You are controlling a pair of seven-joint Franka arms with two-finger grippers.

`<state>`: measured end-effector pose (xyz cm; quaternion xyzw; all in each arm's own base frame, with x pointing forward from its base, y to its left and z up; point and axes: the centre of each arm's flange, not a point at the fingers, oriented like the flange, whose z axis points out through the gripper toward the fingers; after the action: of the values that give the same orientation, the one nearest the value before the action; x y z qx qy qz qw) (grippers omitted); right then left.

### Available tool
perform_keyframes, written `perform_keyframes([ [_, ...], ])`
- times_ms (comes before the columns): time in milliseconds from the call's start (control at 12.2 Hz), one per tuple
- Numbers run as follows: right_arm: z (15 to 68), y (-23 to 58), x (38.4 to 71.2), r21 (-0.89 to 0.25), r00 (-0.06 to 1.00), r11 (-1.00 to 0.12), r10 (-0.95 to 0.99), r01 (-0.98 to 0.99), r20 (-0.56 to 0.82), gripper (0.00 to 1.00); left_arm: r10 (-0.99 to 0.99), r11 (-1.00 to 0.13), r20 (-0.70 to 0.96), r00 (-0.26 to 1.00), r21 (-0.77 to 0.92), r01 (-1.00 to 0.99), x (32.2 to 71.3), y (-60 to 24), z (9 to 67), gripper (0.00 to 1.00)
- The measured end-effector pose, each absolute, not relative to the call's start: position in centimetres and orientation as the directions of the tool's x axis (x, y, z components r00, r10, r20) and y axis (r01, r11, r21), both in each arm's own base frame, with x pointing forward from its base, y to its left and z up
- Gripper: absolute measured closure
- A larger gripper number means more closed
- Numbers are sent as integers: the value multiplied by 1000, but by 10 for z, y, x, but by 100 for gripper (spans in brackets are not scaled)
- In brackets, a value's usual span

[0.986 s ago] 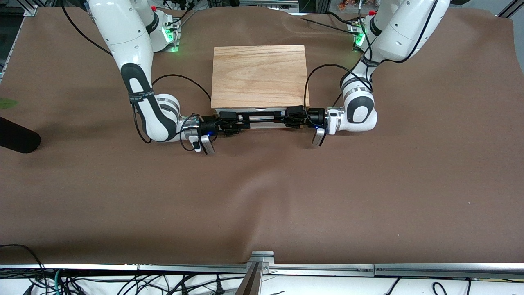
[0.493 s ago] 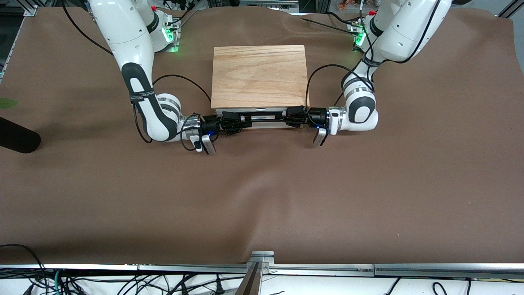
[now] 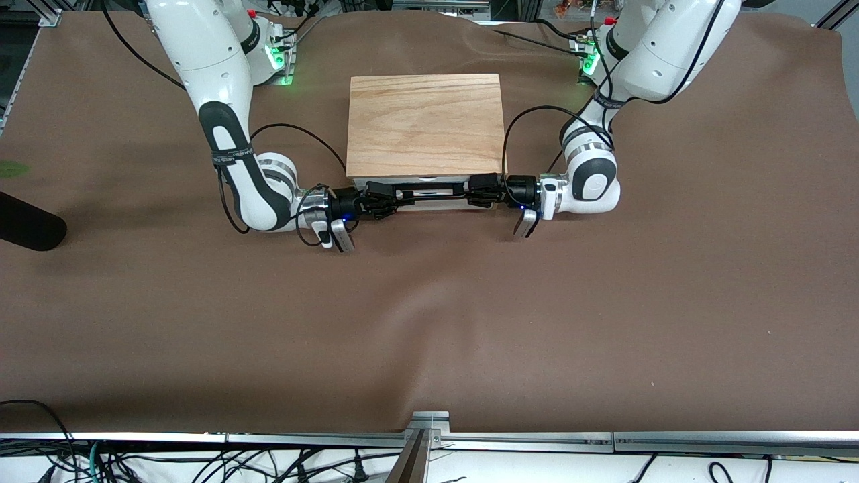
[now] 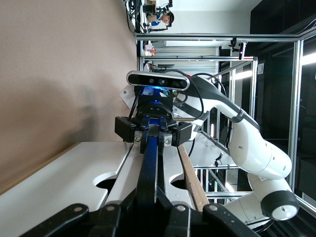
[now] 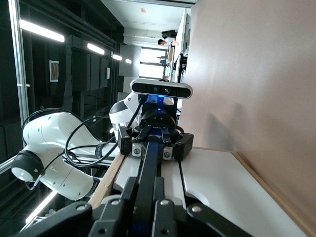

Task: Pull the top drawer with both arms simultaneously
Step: 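Pull the handle outward with both grippers, sliding the drawer open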

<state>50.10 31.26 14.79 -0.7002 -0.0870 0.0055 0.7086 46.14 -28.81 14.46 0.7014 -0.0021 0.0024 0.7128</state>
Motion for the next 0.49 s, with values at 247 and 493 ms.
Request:
perform_keyframes([
  [247, 148, 313, 501, -993, 985, 19, 130, 114, 116, 82, 1, 16, 5, 1000, 1000, -5, 461, -288, 145, 90],
  [493, 148, 313, 502, -993, 985, 19, 130, 115, 117, 82, 3, 13, -14, 1000, 1000, 14, 461, -287, 143, 79],
])
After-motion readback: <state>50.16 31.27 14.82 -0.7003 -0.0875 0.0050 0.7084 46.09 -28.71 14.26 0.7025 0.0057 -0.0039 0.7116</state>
